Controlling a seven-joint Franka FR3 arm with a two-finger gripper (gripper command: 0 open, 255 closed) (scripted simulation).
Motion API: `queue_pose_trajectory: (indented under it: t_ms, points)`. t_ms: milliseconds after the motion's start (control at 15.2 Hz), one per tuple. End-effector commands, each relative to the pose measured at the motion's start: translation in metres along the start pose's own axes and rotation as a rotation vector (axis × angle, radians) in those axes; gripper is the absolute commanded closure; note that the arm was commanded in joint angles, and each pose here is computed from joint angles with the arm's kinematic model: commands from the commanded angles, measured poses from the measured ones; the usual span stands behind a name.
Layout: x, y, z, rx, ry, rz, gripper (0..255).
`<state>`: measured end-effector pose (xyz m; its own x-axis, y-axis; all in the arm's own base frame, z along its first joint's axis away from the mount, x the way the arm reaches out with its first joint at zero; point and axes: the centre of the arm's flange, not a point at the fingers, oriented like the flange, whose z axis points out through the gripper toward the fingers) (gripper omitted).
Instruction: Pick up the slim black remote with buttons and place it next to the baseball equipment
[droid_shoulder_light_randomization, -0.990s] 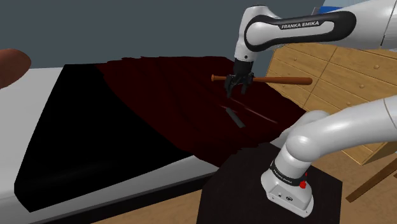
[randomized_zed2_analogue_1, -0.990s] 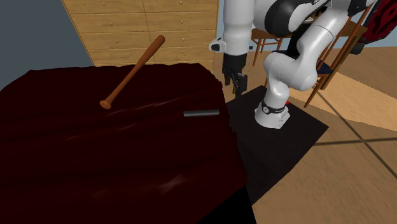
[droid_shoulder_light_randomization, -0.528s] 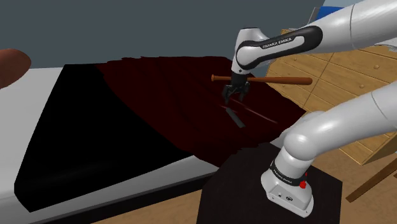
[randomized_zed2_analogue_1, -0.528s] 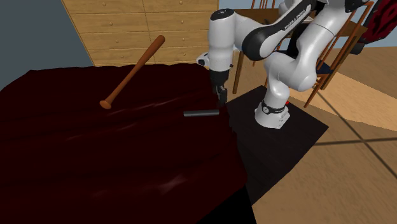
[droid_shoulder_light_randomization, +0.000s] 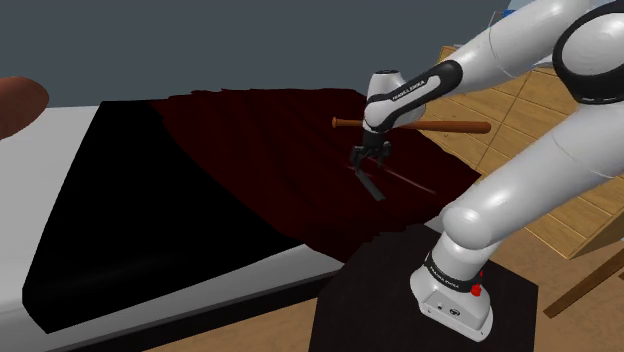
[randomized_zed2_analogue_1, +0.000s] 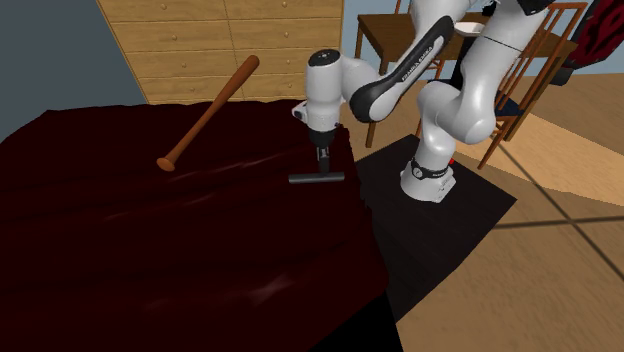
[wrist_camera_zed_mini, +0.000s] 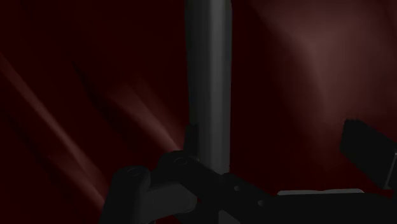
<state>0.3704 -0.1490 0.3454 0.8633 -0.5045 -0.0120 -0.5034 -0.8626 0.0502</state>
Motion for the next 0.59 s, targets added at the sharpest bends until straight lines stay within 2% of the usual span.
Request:
queue_pose_trajectory:
  t_ms: [0, 198, 528]
  points:
    - [0.013, 0.01, 0.02, -0.013, 0.009, 0.032, 0]
    - [0.029, 0.026, 0.045, -0.031, 0.018, 0.075, 0]
    - [0.029, 0.027, 0.071, -0.031, 0.018, 0.075, 0]
